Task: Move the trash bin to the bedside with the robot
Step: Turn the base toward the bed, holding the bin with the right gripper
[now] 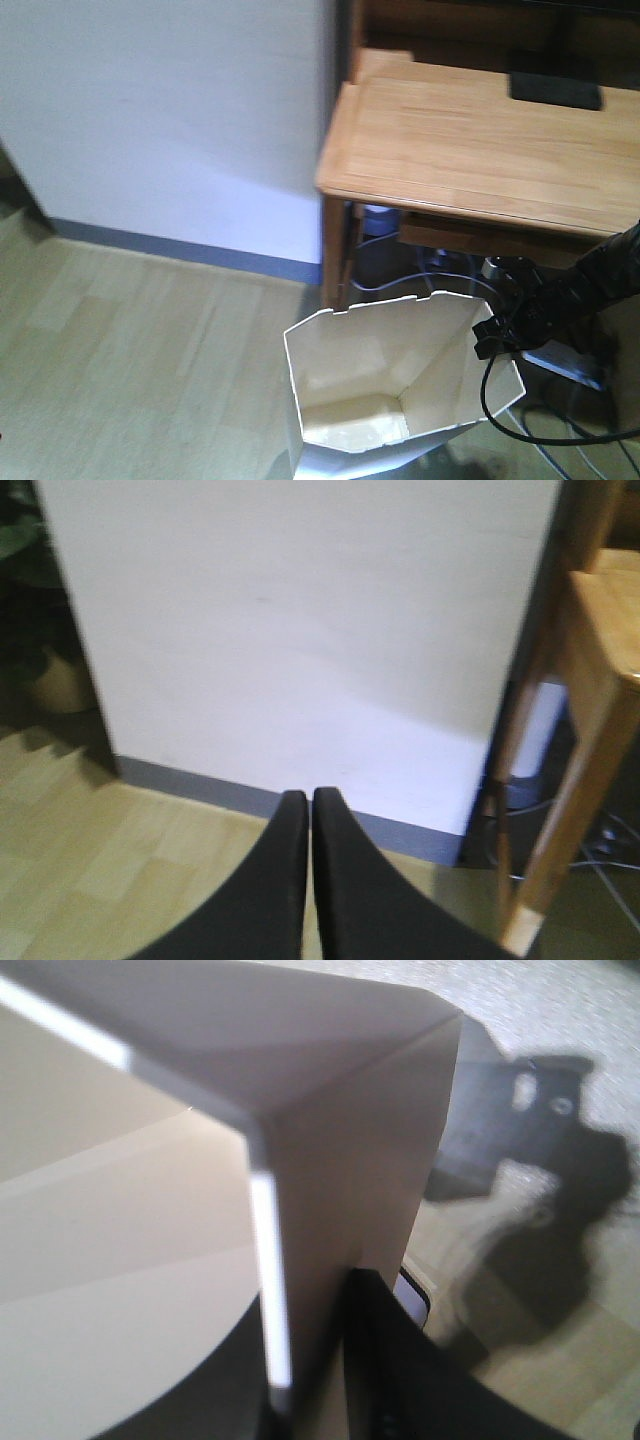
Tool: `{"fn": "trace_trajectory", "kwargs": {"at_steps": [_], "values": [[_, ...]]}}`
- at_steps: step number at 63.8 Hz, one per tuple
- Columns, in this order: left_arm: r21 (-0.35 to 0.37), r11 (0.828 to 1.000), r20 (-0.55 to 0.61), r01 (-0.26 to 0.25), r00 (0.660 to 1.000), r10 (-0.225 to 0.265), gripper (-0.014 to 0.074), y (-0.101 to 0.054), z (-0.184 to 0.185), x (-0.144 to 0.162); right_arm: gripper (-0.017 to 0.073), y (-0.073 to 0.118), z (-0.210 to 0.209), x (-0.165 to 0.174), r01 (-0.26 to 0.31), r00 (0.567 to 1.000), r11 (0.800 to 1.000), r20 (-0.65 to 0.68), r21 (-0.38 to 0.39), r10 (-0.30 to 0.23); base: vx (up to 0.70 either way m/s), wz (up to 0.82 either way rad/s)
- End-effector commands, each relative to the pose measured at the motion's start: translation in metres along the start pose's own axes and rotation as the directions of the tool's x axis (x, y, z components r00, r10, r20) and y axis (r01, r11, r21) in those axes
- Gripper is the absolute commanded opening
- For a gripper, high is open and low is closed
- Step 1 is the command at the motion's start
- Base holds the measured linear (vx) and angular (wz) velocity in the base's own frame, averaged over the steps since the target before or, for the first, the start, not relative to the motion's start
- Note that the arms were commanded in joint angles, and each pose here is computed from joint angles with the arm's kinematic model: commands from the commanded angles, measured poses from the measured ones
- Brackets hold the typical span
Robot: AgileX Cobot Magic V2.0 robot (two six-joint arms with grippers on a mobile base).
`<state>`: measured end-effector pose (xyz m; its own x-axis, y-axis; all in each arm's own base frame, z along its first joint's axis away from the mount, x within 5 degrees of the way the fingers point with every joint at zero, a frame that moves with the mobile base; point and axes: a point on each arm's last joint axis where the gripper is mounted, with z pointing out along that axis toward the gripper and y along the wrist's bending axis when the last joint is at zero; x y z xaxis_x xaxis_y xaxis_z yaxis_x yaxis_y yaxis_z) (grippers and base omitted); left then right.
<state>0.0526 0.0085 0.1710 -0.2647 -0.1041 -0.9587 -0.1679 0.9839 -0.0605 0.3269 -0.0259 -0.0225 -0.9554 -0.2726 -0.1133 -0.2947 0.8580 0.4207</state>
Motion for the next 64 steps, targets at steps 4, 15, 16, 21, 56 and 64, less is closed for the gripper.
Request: {"fn": "trace_trajectory", "kwargs": {"at_steps": [4,15,16,21,56,64], "values": [[0.011,1.0,0.076,0.005,0.997,-0.006,-0.0006,-0.0008,-0.0008,-0.0054,-0.0003,0.0228,-0.025,-0.0117,-0.002,0.999,0.987,0.042,-0.162,0.009,-0.07,0.67],[0.011,1.0,0.076,0.005,0.997,-0.006,-0.0006,-0.0008,-0.0008,-0.0054,-0.0003,0.0228,-0.025,-0.0117,-0.002,0.999,0.987,0.042,-0.162,0.009,-0.07,0.7],[0.011,1.0,0.076,0.005,0.997,-0.006,-0.0006,-0.0008,-0.0008,-0.0054,-0.0003,0.0228,-0.025,-0.0117,-0.002,0.999,0.987,0.042,-0.162,0.009,-0.06,0.71],[0.011,1.0,0.076,0.005,0.997,-0.006,-0.0006,-0.0008,-0.0008,-0.0054,-0.0003,0.0228,-0.025,-0.0117,-0.002,0.999,0.987,0.042,-0.162,0.009,-0.06,0.69],[0.011,1.0,0.076,0.005,0.997,-0.006,-0.0006,-0.0008,-0.0008,-0.0054,-0.0003,0.0228,-0.025,-0.0117,-0.002,0.999,0.987,0.042,-0.162,0.009,0.03,0.52],[0.011,1.0,0.076,0.005,0.997,-0.006,-0.0006,-0.0008,-0.0008,-0.0054,-0.0003,0.0228,-0.025,-0.0117,-0.001,0.999,0.987,0.042,-0.162,0.008,0.1,0.46]]}}
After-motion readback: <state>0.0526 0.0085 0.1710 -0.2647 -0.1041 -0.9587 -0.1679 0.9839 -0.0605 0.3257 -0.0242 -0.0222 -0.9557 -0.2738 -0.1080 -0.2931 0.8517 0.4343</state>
